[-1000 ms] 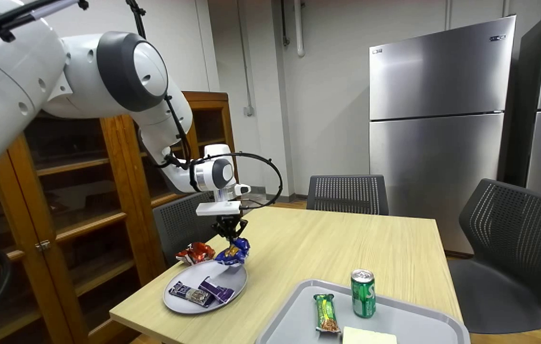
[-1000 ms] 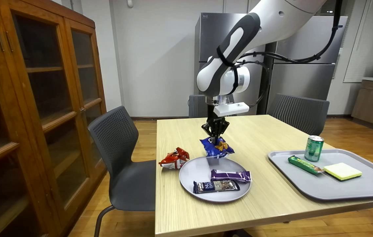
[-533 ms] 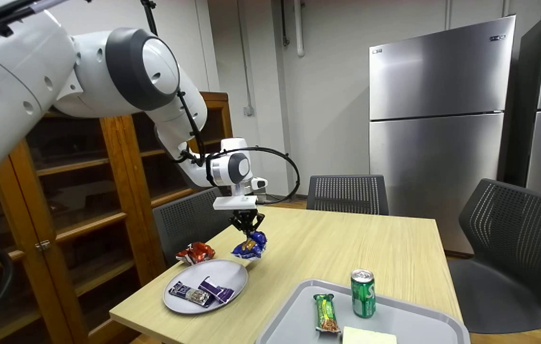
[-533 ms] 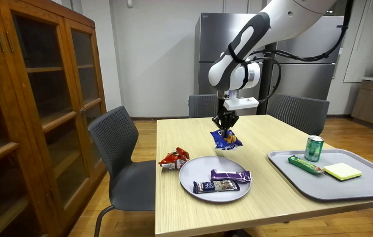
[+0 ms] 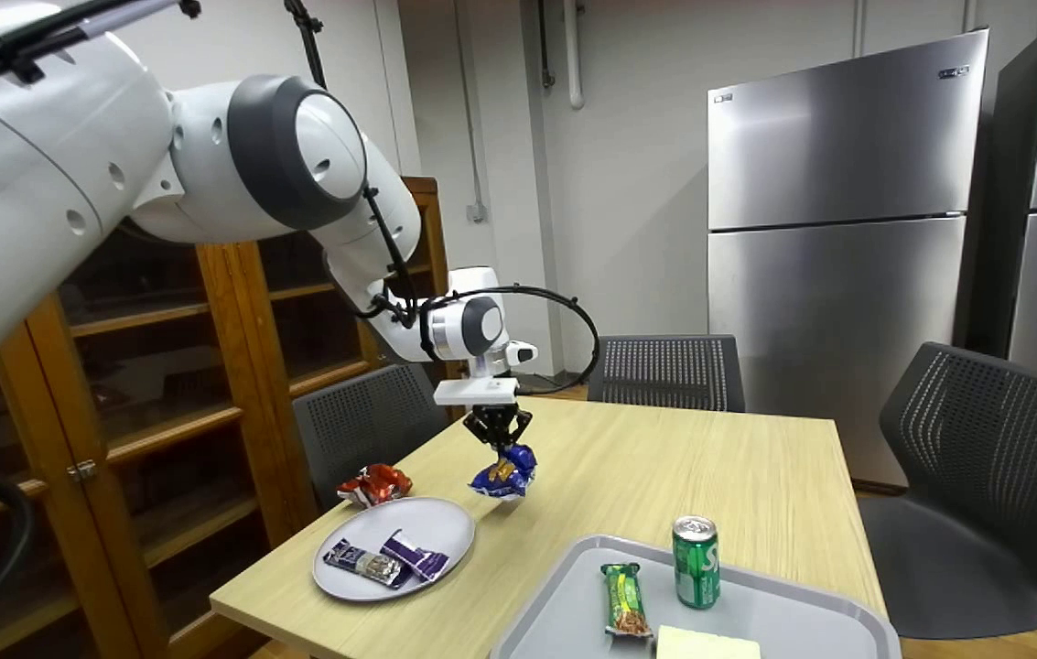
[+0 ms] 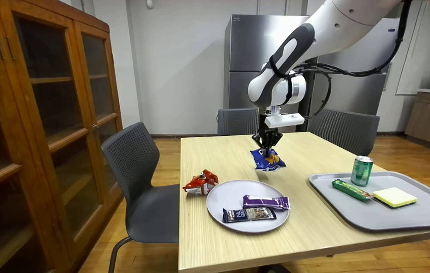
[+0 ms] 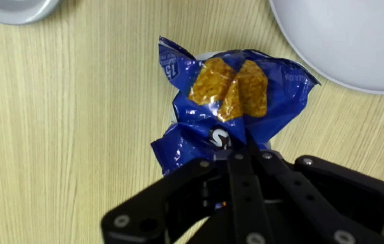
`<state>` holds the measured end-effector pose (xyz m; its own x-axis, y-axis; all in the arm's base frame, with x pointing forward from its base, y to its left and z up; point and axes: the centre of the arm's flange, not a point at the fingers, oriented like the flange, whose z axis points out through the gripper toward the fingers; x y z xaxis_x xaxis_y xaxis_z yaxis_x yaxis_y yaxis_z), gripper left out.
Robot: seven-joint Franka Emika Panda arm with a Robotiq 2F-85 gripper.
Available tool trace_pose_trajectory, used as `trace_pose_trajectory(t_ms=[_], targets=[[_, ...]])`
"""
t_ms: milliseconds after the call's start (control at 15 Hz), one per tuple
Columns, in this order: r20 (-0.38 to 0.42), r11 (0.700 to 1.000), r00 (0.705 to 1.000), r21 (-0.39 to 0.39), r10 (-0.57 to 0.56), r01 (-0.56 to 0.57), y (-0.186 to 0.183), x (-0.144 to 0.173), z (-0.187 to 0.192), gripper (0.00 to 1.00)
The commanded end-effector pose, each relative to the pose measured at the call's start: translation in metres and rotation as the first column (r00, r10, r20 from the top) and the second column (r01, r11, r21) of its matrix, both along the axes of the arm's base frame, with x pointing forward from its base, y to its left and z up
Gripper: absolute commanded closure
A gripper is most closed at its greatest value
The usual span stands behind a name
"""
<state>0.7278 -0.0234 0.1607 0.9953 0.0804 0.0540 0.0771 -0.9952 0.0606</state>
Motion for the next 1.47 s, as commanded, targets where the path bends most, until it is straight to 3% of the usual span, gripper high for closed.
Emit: trace_pose_trajectory(t_ms=[0, 267, 400, 1067, 1400], targets=[[-0.003, 1.0, 1.0, 0.003, -0.026, 0.026, -0.011, 0.018, -0.009, 1.0], [-0.007, 0.999, 0.999, 0.006, -0.036, 0.036, -0.018, 0.02, -0.017, 1.0], [-0.014, 0.999, 0.999, 0.008, -0.032, 0.032, -0.016, 0.017, -0.017, 0.73], [0.013, 1.0, 1.0, -0.009, 0.007, -0.007, 0.02, -0.011, 0.011, 0.01], [0.002, 0.999, 1.0, -0.043, -0.03, 0.03, 0.043, -0.038, 0.032, 0.0]])
